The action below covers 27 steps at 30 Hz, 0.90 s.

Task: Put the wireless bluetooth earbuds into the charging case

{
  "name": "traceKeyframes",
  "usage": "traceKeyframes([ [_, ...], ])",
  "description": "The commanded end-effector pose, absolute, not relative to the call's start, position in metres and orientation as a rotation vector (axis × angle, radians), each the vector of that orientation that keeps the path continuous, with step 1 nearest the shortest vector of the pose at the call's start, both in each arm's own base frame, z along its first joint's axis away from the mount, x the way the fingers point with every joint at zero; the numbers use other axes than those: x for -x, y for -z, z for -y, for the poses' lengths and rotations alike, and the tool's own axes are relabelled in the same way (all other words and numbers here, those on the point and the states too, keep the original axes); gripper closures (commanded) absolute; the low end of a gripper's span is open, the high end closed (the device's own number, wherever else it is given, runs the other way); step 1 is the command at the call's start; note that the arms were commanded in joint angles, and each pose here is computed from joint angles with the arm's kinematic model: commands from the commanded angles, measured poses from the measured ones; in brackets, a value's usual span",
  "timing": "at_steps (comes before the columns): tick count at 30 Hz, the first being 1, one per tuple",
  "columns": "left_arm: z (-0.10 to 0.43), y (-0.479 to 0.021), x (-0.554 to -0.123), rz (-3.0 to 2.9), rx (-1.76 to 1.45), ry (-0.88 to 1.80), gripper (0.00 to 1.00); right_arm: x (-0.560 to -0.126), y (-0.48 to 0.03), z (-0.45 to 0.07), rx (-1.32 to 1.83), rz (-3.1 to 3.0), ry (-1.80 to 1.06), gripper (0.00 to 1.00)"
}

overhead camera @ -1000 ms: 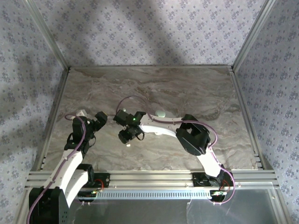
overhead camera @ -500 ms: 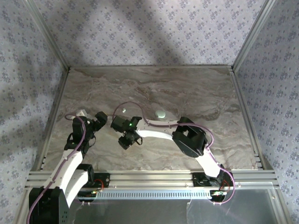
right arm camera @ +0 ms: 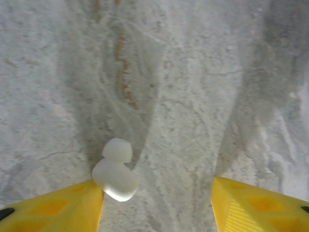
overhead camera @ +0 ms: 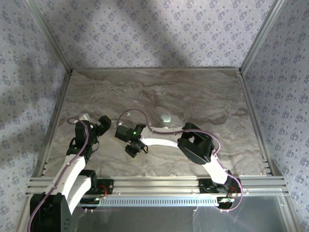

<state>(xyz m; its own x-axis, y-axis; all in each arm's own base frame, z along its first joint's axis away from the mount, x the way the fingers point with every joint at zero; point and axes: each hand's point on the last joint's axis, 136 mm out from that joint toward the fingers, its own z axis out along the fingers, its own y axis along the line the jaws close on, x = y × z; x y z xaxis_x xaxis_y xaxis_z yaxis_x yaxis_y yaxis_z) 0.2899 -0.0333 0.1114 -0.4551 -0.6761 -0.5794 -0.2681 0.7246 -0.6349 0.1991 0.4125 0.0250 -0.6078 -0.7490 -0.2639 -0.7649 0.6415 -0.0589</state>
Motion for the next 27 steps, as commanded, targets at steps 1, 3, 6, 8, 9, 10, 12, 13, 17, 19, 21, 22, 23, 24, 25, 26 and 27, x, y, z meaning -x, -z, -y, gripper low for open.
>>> traceKeyframes([
  [1,0.035,-0.116,-0.293,-2.019,0.706,0.614,0.0,-0.21,-0.038,-0.395,1.164,-2.6,-0.005,0.38],
  [3,0.036,-0.116,-0.293,-2.018,0.704,0.615,0.0,-0.212,-0.038,-0.394,1.151,-2.602,-0.004,0.39],
  [6,0.036,-0.117,-0.293,-2.018,0.702,0.619,0.0,-0.218,-0.039,-0.394,1.124,-2.605,-0.015,0.39],
  [8,0.037,-0.116,-0.293,-2.021,0.701,0.62,0.0,-0.22,-0.04,-0.396,1.115,-2.606,-0.031,0.39],
  [9,0.037,-0.116,-0.293,-2.021,0.7,0.621,0.0,-0.222,-0.04,-0.398,1.105,-2.611,-0.046,0.39],
  [10,0.037,-0.116,-0.294,-2.021,0.701,0.623,0.0,-0.223,-0.04,-0.399,1.099,-2.613,-0.06,0.39],
  [12,0.037,-0.116,-0.294,-2.022,0.701,0.624,0.0,-0.227,-0.04,-0.4,1.083,-2.621,-0.077,0.39],
  [13,0.037,-0.115,-0.294,-2.023,0.702,0.624,0.0,-0.23,-0.039,-0.401,1.074,-2.623,-0.083,0.39],
  [17,0.038,-0.114,-0.294,-2.025,0.7,0.627,0.0,-0.239,-0.04,-0.4,1.044,-2.63,-0.087,0.39],
  [19,0.038,-0.114,-0.294,-2.026,0.698,0.628,0.0,-0.242,-0.041,-0.401,1.035,-2.633,-0.091,0.39],
  [21,0.039,-0.113,-0.295,-2.031,0.697,0.633,0.0,-0.244,-0.043,-0.402,1.029,-2.637,-0.104,0.39],
  [22,0.039,-0.113,-0.295,-2.032,0.697,0.634,0.0,-0.245,-0.044,-0.402,1.027,-2.636,-0.106,0.39],
  [23,0.04,-0.112,-0.295,-2.034,0.696,0.636,0.0,-0.244,-0.045,-0.403,1.028,-2.635,-0.112,0.39],
  [24,0.04,-0.112,-0.295,-2.035,0.694,0.639,0.0,-0.242,-0.047,-0.403,1.031,-2.634,-0.118,0.39],
  [25,0.04,-0.112,-0.295,-2.035,0.696,0.639,0.0,-0.241,-0.05,-0.402,1.029,-2.635,-0.122,0.39],
  [26,0.041,-0.112,-0.296,-2.036,0.694,0.64,0.0,-0.24,-0.052,-0.401,1.025,-2.637,-0.124,0.39],
  [27,0.041,-0.111,-0.296,-2.037,0.696,0.642,0.0,-0.238,-0.055,-0.399,1.022,-2.636,-0.124,0.39],
])
